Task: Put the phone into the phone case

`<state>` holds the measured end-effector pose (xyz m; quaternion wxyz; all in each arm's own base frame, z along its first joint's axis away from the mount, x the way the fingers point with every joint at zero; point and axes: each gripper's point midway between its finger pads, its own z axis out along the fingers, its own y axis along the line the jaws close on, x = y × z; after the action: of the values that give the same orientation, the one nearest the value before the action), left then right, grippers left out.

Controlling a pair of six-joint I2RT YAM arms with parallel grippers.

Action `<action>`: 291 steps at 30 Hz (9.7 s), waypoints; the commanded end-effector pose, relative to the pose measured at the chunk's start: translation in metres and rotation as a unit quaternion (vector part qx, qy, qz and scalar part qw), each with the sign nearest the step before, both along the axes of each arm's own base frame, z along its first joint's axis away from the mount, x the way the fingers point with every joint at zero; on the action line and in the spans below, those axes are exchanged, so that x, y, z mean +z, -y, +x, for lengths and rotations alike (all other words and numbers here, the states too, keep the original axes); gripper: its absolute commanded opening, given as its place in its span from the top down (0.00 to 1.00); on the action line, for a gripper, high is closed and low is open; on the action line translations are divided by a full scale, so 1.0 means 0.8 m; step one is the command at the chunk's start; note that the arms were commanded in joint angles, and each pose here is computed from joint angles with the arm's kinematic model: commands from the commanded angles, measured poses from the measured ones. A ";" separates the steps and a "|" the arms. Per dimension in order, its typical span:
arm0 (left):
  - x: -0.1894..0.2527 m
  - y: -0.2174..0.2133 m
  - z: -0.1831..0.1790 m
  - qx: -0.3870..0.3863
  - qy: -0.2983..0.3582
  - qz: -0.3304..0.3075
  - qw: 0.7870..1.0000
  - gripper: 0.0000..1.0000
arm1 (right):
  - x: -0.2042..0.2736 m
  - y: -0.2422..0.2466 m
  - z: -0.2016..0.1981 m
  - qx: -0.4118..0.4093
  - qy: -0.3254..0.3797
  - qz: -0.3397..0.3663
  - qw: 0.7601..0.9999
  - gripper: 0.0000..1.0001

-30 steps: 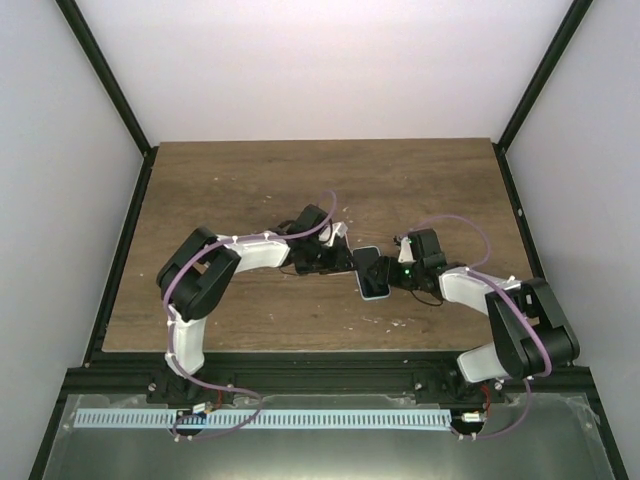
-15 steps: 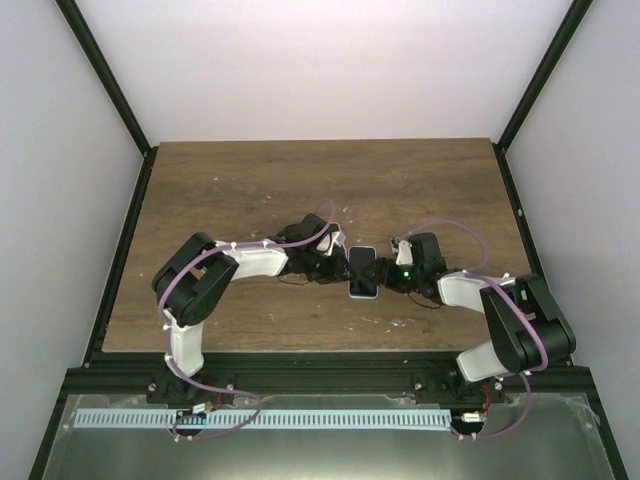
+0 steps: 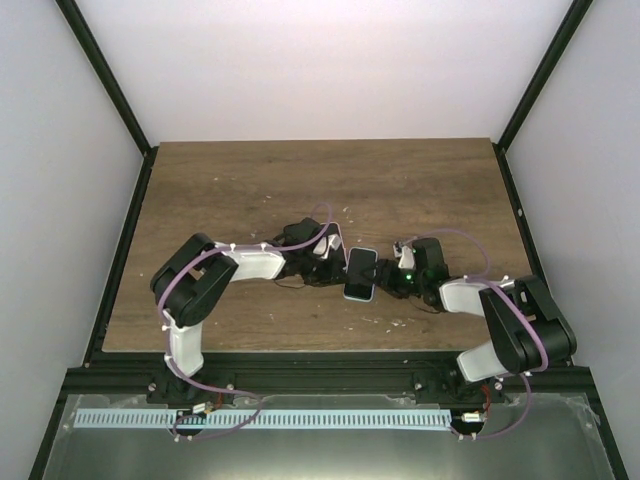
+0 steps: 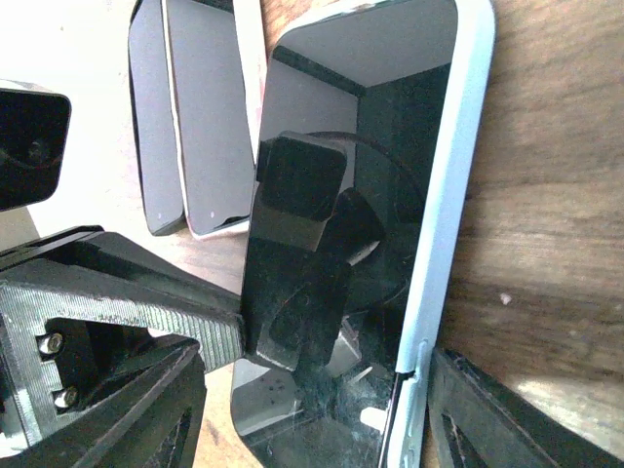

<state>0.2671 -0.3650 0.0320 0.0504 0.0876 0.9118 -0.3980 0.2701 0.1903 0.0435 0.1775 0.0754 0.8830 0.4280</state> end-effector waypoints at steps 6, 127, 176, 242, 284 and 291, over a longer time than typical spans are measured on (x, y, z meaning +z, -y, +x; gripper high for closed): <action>-0.004 -0.009 -0.014 -0.007 -0.002 0.014 1.000 0.81 | 0.034 -0.025 -0.017 0.036 0.005 0.089 0.995 0.37; 0.305 -0.064 -0.127 -0.075 0.090 -0.316 0.942 0.98 | 0.345 -0.051 -0.103 0.117 0.263 0.328 0.900 0.98; 0.328 -0.070 -0.127 -0.053 0.108 -0.309 0.943 0.61 | 0.355 -0.050 -0.114 0.129 0.246 0.345 0.897 0.99; 0.297 -0.086 -0.058 0.009 0.205 -0.231 0.951 1.00 | 0.286 -0.083 -0.137 0.224 0.120 0.290 0.923 0.99; 0.276 -0.091 -0.126 0.001 0.054 -0.274 0.960 0.61 | 0.324 -0.083 -0.085 0.121 0.220 0.296 0.921 0.99; 0.272 -0.084 -0.116 -0.002 0.060 -0.270 0.961 0.61 | 0.316 -0.085 -0.088 0.127 0.208 0.297 0.923 0.99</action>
<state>0.1697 -0.2941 0.2414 0.1132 0.0860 0.7706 -0.6212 0.2003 0.2586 0.2597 0.2266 -0.0465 0.6983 0.6774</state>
